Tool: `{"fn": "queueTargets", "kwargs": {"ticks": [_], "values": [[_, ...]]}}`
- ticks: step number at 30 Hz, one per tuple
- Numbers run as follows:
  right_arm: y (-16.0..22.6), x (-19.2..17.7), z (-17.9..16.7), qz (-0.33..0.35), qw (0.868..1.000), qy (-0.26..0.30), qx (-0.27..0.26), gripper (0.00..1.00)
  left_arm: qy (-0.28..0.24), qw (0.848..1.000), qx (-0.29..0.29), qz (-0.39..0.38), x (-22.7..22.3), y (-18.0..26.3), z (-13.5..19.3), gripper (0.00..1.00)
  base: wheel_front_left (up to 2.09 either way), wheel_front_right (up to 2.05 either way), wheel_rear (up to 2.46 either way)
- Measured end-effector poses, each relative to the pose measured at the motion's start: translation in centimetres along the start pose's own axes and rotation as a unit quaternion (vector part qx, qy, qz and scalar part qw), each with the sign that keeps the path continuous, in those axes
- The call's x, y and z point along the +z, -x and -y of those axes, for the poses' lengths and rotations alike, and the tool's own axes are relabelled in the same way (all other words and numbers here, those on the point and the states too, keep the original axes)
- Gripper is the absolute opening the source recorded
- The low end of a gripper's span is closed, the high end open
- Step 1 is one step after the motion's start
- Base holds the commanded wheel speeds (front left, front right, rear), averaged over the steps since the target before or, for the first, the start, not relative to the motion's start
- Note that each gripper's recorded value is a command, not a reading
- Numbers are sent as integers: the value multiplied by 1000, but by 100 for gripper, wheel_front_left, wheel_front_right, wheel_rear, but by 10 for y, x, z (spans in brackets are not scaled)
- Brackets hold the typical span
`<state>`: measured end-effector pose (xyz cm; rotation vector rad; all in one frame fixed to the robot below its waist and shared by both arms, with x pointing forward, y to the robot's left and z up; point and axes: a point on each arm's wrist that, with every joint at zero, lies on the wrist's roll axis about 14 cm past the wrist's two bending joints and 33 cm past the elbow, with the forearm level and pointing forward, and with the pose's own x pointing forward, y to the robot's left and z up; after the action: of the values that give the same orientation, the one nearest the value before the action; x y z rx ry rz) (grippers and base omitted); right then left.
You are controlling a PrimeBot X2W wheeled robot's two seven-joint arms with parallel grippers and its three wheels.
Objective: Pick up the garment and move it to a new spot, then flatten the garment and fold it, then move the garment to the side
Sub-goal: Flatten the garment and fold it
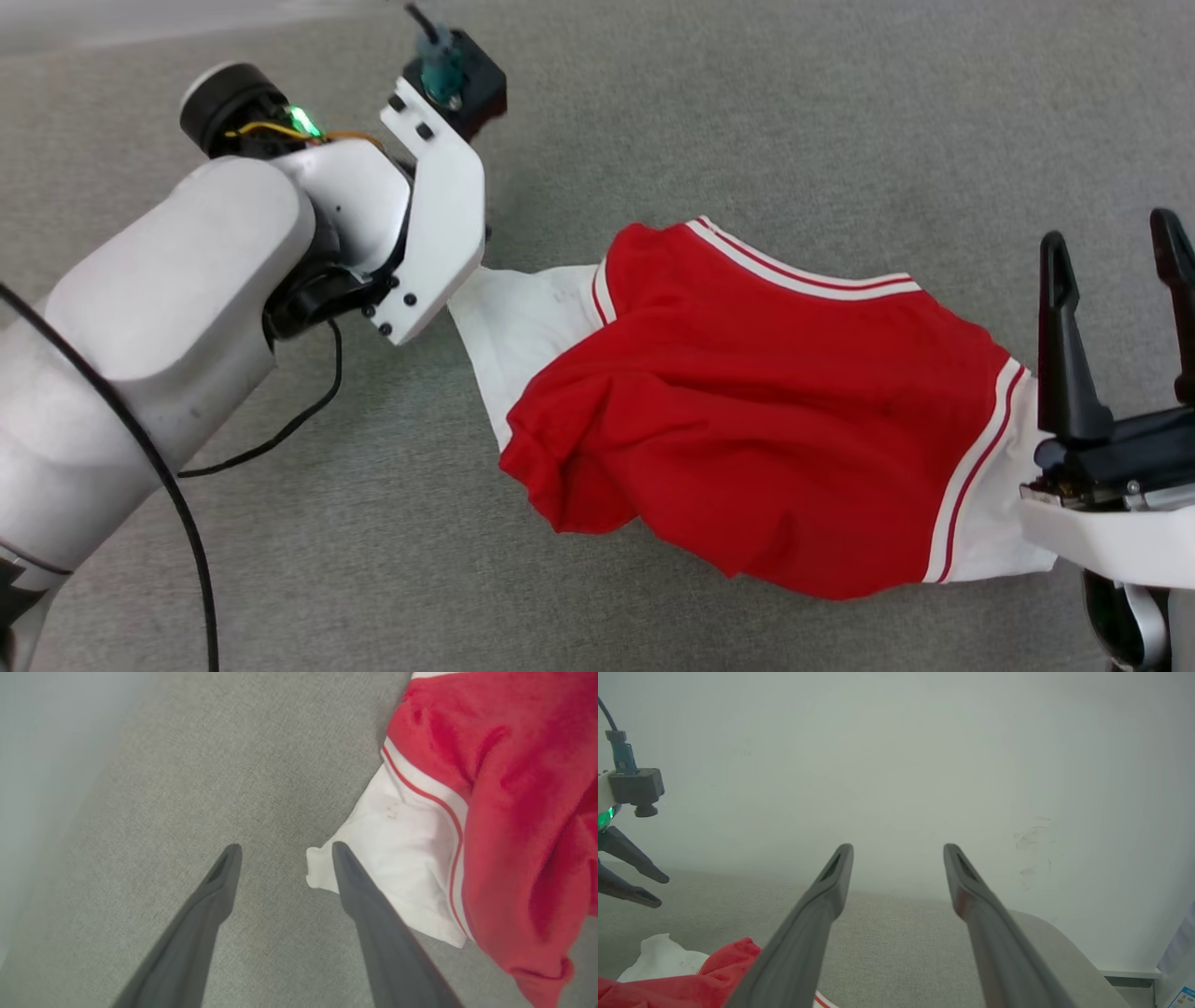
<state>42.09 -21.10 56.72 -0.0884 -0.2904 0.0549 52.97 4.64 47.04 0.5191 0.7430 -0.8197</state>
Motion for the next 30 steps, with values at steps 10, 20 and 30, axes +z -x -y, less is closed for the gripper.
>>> {"fn": "queueTargets", "kwargs": {"ticks": [10, 20, 30], "values": [[-13, -19, 4, -15, 1000, 5, -6, 100, -10, 983, -83, -164, -62, -47, 28, 100, 0, 0, 0], [-13, -23, 9, -21, 1000, 16, -11, 100, -23, 980, -105, -168, -71, -48, 47, 0, 0, 0, 0], [-7, -15, -7, -14, 1000, 0, 11, 100, 46, 989, -7, -141, -87, 18, -15, 0, 0, 0, 0]]}}
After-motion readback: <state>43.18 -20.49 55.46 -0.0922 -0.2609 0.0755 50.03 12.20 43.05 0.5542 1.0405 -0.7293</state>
